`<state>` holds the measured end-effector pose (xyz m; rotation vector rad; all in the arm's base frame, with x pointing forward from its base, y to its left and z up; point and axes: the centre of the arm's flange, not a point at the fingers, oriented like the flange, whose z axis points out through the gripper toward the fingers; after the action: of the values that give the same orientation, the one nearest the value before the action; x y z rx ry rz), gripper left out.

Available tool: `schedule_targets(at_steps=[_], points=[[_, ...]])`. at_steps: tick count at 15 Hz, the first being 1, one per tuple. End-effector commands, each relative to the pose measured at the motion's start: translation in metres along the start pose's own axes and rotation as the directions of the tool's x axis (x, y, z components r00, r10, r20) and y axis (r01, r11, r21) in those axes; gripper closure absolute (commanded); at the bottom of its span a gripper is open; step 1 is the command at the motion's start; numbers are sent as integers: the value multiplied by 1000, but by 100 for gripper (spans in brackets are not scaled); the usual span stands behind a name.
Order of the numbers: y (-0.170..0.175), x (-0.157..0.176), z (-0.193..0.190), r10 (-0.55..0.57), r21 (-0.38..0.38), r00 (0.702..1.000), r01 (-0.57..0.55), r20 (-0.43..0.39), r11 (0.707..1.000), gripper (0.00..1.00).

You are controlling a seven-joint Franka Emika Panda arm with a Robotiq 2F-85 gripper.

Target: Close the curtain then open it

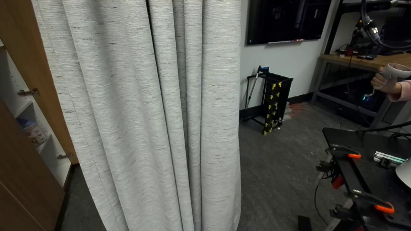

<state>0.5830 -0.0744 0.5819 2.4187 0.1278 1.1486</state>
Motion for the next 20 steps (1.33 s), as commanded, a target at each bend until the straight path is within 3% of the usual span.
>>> schedule_targets(at_steps=[1, 6, 20], points=[[-58, 7, 54, -50, 39, 998, 49, 43, 998, 100], [-88, 33, 53, -102, 59, 995, 101, 19, 993, 100], [-162, 62, 10, -183, 97, 983, 179, 28, 979, 100]])
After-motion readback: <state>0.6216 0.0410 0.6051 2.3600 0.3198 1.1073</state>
